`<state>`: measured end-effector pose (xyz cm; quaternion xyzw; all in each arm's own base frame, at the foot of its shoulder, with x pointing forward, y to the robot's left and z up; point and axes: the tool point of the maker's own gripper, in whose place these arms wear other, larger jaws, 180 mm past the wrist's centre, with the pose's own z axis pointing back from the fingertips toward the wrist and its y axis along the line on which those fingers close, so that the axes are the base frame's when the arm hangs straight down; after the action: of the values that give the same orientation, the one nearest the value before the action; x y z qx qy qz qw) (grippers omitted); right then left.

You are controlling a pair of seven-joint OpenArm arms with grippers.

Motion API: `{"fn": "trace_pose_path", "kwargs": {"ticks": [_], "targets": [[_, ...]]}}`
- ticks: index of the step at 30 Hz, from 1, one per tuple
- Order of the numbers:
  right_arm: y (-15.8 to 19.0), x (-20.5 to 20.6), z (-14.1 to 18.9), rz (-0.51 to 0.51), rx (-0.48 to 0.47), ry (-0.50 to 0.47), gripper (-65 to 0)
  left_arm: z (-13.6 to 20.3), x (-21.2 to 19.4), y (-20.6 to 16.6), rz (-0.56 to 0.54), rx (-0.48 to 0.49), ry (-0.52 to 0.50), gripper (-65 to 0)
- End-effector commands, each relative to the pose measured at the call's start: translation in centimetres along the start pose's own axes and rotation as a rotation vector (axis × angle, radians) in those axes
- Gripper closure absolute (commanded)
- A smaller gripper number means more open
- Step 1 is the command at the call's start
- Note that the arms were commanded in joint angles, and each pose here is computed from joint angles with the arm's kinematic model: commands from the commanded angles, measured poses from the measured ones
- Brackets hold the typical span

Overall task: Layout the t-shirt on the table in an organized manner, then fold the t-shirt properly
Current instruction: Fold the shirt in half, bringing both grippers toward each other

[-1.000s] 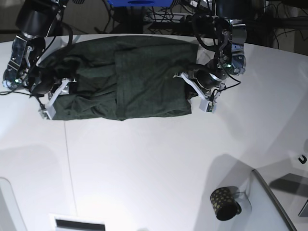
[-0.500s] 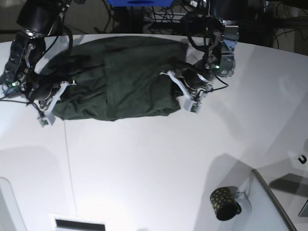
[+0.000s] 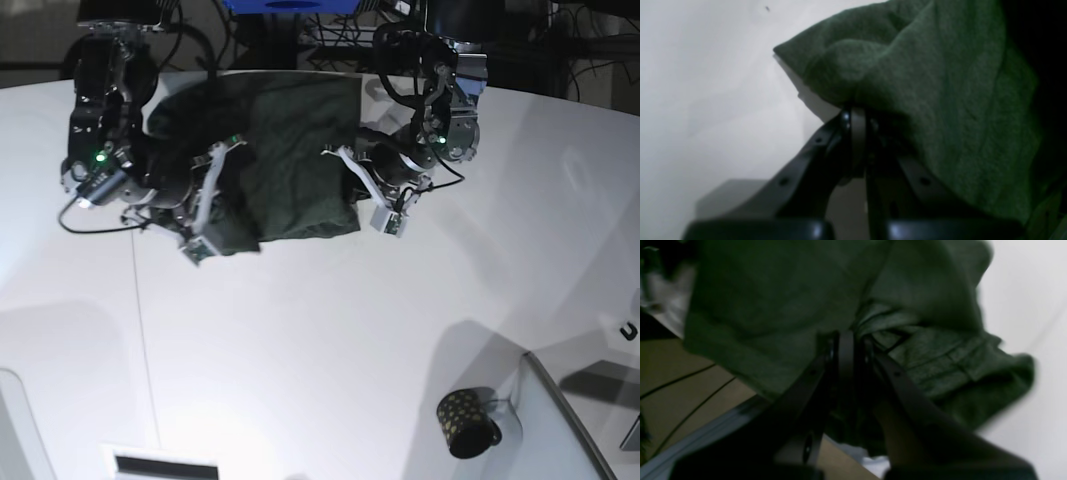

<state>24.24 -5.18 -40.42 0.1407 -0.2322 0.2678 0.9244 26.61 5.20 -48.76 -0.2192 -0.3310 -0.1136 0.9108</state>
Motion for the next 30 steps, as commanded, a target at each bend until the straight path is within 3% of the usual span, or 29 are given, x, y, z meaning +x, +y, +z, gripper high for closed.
{"fn": "trace_pose_path", "kwargs": {"ticks": [1, 11, 25, 28, 30], "targets": [[0.7, 1.6, 0.3, 0.036, 0.012, -0.049, -0.5, -0.1, 1.3, -0.3, -0.005, -0.010, -0.038, 0.0], [7.6, 3.8, -1.6, 0.052, 0.135, -0.106, -0.5, -0.1, 1.1, -0.3, -0.002, -0.010, -0.032, 0.0], [8.6, 3.0, -3.3, 0.020, 0.170, -0.083, -0.8, 0.5, 1.1, 0.5, -0.005, 0.008, -0.037, 0.0], [9.8, 3.2, -3.4, 0.053, 0.192, -0.081, -1.2, 2.6, 1.4, 2.9, -0.026, 0.067, -0.058, 0.0], [9.9, 3.2, -3.4, 0.061, 0.194, -0.080, -5.7, 4.8, 2.4, 5.5, -0.014, 0.140, -0.105, 0.0]]}}
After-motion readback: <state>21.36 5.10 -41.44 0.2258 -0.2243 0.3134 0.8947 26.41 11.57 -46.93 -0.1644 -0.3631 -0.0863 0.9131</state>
